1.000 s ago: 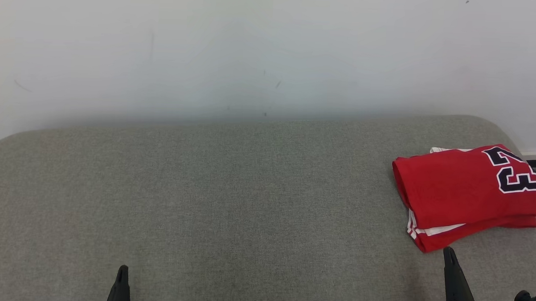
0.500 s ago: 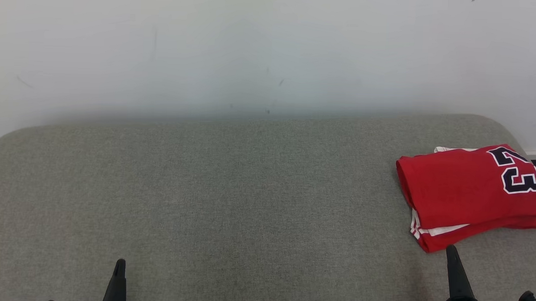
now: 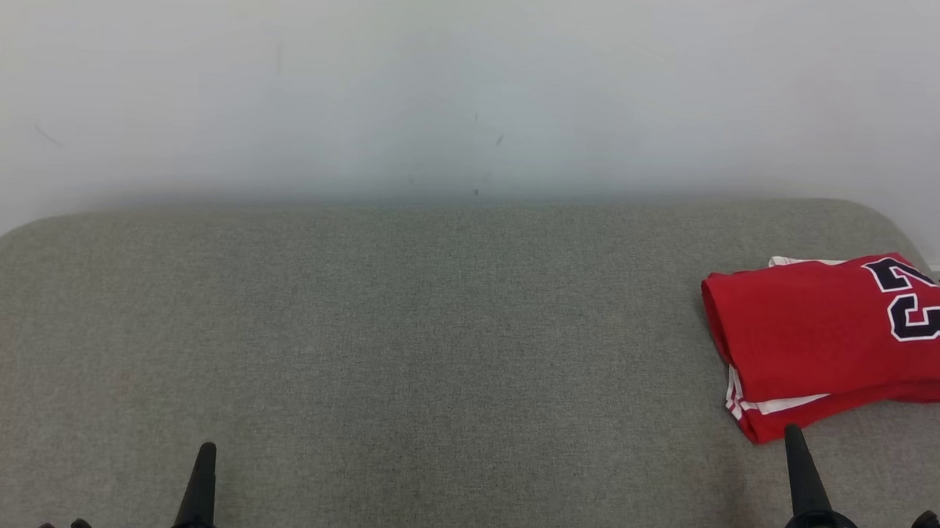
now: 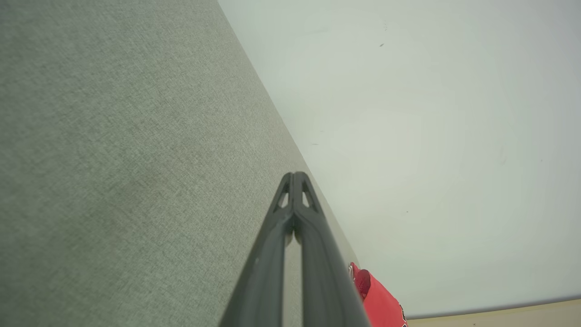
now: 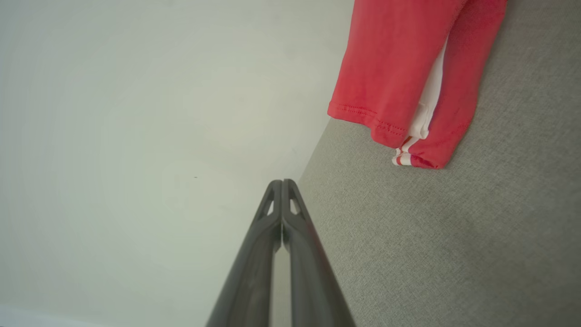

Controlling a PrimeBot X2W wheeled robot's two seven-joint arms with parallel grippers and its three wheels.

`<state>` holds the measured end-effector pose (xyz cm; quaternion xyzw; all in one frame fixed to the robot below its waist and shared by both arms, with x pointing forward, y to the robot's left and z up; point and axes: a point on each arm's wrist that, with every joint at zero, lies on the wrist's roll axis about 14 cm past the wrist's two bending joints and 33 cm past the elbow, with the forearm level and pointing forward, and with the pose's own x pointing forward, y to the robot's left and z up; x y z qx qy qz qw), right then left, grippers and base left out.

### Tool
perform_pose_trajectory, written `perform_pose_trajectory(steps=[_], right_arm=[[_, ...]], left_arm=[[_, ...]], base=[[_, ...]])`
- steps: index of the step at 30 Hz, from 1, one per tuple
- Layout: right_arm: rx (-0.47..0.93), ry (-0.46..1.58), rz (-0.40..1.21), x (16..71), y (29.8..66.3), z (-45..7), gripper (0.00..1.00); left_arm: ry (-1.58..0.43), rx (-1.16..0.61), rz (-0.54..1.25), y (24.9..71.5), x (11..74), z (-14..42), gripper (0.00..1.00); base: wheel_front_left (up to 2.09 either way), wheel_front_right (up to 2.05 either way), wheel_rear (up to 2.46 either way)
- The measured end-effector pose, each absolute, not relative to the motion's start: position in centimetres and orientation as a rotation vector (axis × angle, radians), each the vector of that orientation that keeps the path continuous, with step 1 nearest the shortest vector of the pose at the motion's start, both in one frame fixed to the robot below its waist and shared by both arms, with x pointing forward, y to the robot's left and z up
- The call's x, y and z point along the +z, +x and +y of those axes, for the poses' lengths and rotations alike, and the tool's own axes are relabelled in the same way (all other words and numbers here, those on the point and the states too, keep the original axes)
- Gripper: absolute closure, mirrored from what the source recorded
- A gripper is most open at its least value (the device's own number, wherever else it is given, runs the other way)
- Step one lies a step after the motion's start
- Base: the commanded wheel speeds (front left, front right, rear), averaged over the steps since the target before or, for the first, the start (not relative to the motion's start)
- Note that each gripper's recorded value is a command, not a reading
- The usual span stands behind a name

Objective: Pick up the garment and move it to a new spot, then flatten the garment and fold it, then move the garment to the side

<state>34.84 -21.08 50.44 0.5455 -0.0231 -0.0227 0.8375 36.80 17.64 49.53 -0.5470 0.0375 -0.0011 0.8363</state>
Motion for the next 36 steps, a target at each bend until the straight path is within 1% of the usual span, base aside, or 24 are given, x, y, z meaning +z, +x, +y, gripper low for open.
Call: perform_pose_trajectory(steps=[36], right_arm=[[-0.039, 1.461, -0.040, 50.6, 36.1, -20.7, 1.00]], left_arm=[[-1.459, -0.016, 0.054, 37.8, 50.6, 18.9, 1.00]], base=[[0.00, 0.00, 0.00]])
